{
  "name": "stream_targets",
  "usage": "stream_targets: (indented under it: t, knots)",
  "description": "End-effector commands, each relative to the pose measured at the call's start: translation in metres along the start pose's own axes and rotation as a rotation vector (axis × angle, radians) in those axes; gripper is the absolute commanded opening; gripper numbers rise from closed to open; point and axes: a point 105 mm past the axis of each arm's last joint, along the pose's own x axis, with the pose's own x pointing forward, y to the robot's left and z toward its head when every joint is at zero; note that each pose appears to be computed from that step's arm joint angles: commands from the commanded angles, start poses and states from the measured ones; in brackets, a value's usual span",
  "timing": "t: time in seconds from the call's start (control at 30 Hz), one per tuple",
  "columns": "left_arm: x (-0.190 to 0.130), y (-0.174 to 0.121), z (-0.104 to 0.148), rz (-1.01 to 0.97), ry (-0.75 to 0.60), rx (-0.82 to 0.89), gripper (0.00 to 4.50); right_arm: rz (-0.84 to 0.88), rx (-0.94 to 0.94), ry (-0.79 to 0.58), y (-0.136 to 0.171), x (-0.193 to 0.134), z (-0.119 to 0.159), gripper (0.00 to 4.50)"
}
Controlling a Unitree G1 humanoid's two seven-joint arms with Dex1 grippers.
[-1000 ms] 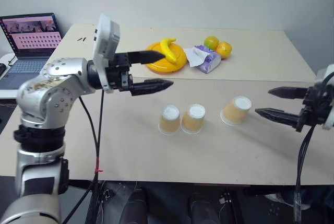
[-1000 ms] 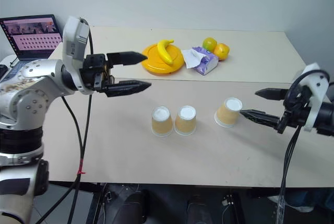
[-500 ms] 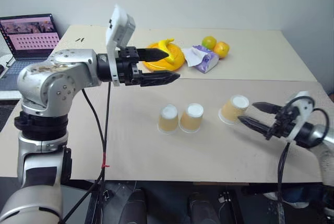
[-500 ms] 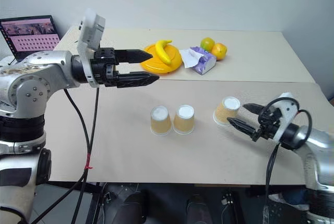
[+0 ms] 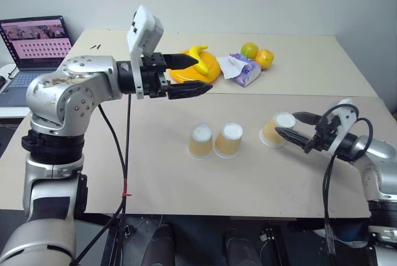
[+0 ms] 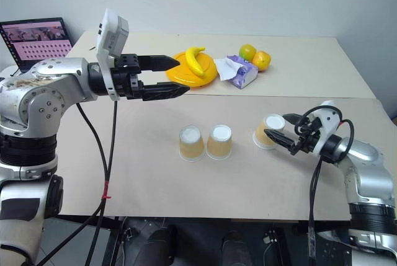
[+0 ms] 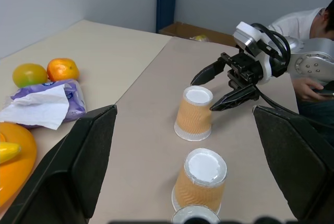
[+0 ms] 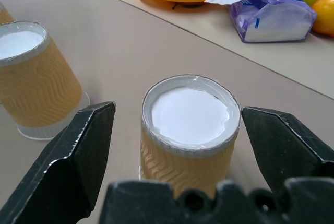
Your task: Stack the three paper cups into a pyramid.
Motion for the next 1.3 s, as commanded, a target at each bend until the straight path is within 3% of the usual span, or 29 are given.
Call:
stream_targets:
  t: [0.03, 0.2, 0.4, 0.57, 0.73, 0.93, 1.3]
  knots:
    - [-0.004, -0.002, 0.014, 0.018, -0.027, 0.067, 4.44, 0.014, -0.038, -0.042, -0.001, 0.008, 0.010, 4.50]
    - [-0.005, -0.003, 0.014, 0.025, -0.023, 0.073, 4.44, 0.015, -0.037, -0.043, -0.007, 0.017, 0.009, 4.50]
    - [-0.010, -0.002, 0.014, 0.036, -0.011, 0.083, 4.50, 0.016, -0.056, -0.038, -0.009, 0.018, 0.010, 2.78]
    - [-0.029, -0.002, 0.009, 0.029, 0.005, 0.091, 4.50, 0.028, -0.095, -0.065, -0.010, 0.013, 0.040, 2.78]
    - [-0.045, -0.011, -0.014, 0.000, 0.029, 0.089, 4.50, 0.122, -0.183, -0.001, 0.004, 0.015, 0.082, 2.78]
    - [-0.048, -0.024, -0.040, -0.029, 0.029, 0.082, 4.50, 0.312, -0.205, 0.012, 0.042, 0.033, 0.126, 2.78]
    - [-0.041, -0.030, -0.055, -0.022, 0.007, 0.078, 4.50, 0.601, -0.152, -0.011, 0.108, 0.068, 0.155, 2.78]
